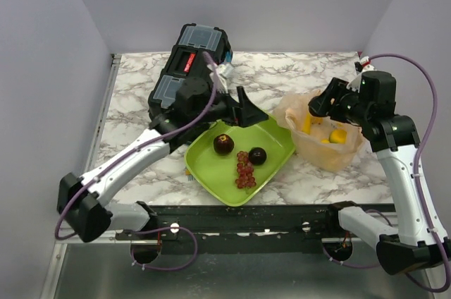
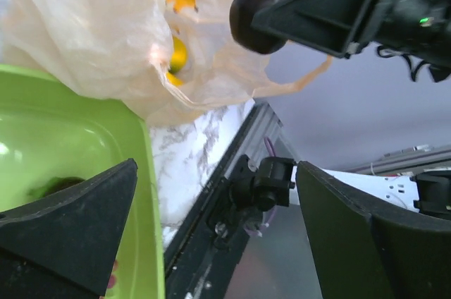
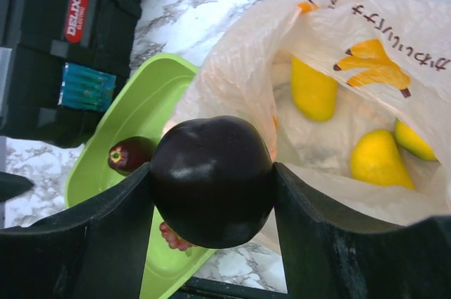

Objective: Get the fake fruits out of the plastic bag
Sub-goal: Place the fake fruit in the bin.

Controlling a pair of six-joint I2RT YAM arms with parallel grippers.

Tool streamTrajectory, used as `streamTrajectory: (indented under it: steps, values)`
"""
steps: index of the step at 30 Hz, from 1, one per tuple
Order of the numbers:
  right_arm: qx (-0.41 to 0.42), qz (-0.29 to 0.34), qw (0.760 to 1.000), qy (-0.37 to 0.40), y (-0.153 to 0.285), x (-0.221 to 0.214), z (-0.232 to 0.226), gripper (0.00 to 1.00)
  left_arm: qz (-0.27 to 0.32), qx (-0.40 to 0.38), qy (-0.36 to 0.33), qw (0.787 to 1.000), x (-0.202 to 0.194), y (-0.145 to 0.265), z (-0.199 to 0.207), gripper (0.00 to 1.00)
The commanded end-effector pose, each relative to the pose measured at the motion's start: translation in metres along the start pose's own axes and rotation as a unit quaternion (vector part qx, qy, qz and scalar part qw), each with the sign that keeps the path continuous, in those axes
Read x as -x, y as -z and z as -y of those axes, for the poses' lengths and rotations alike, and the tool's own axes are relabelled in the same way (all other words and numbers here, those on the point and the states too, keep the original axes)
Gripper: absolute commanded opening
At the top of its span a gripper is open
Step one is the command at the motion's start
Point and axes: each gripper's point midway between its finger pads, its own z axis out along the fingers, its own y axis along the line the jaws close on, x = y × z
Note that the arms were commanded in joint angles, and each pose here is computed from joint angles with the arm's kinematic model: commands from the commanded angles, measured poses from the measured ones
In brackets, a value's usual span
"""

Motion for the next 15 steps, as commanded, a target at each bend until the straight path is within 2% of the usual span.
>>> streamTrajectory:
  steps: [1,4,7,11,15]
  values:
    - [0.068,-0.015,0.997,0.017,0.007,0.008,-0.029,0.02,0.049,0.009,-0.085,0.995,0.040,0.067,0.015,0.96]
    - [0.123,-0.037,0.992,0.008,0.006,0.003,-0.053,0.02,0.067,0.039,-0.150,0.986,0.061,0.096,0.019,0.98]
    - [0.144,-0.048,0.988,0.014,0.001,-0.004,-0.078,0.02,0.088,0.106,-0.216,0.967,0.079,0.111,0.008,0.98]
    - [0.163,-0.081,0.981,0.060,-0.010,-0.040,-0.134,0.02,0.110,0.175,-0.257,0.944,0.083,0.119,-0.027,0.98]
    - [0.147,-0.108,0.982,0.057,-0.033,-0.064,-0.151,0.02,0.108,0.210,-0.280,0.930,0.077,0.125,-0.048,0.98]
